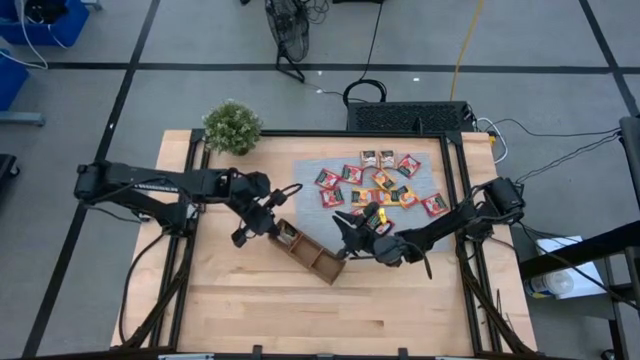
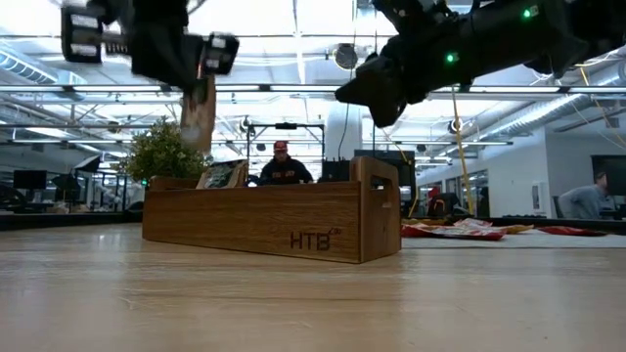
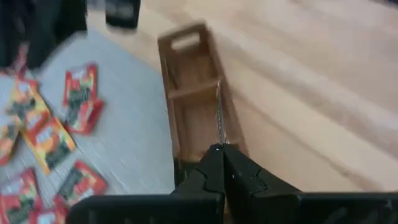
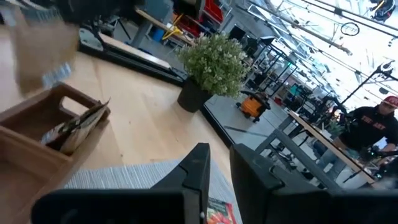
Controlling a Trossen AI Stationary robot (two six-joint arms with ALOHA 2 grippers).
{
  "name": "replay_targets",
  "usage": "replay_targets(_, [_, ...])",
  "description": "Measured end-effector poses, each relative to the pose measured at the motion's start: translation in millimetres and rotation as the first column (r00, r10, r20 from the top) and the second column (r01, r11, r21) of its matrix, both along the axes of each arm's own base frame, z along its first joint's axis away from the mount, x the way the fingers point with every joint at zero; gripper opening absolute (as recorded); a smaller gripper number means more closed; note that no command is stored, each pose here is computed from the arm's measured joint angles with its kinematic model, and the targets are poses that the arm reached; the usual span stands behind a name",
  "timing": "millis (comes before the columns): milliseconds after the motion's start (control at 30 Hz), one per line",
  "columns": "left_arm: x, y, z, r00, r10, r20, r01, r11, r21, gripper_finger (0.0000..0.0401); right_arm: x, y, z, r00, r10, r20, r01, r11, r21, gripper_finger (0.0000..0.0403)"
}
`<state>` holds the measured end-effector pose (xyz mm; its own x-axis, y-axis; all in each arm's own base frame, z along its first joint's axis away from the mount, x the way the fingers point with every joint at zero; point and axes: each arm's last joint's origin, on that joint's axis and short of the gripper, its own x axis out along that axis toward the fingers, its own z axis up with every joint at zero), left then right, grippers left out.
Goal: Pick & Place Tea
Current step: Put the brown tea bag into the left section of the wooden organizer
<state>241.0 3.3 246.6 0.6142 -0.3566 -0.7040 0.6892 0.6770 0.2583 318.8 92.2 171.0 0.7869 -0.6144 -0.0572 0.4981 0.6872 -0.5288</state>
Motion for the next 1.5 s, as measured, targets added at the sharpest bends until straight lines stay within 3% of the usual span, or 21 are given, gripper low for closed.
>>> replay_targets(233, [-4.9,13.8,-29.4,0.999,0.010,0.045,-0.006,0.998,-0.069,0.0001,-0.1,-0.1,-1.3,1.000,-0.001,-0.013,0.000,1.000,-0.009,0.0049])
replay_targets(600, [-13.7,25.8,-52.8,0.997,0.034,0.069,-0.027,0.995,-0.100,0.0001,-0.2,-0.1,-1.6,1.000,-0.001,-0.014,0.001,1.000,-0.007,0.0045])
replay_targets(1233, [-22.8,29.4,-75.4,0.989,0.003,0.148,0.017,0.991,-0.136,0.0002,-0.3,-0.3,-2.8,1.000,-0.003,-0.023,0.003,1.000,-0.005,0.0038])
replay_targets(1500, [-13.3,32.6,-87.5,0.991,0.046,0.128,-0.027,0.989,-0.146,0.0006,-0.3,-0.3,-2.8,1.000,-0.002,-0.023,0.002,1.000,-0.005,0.0034])
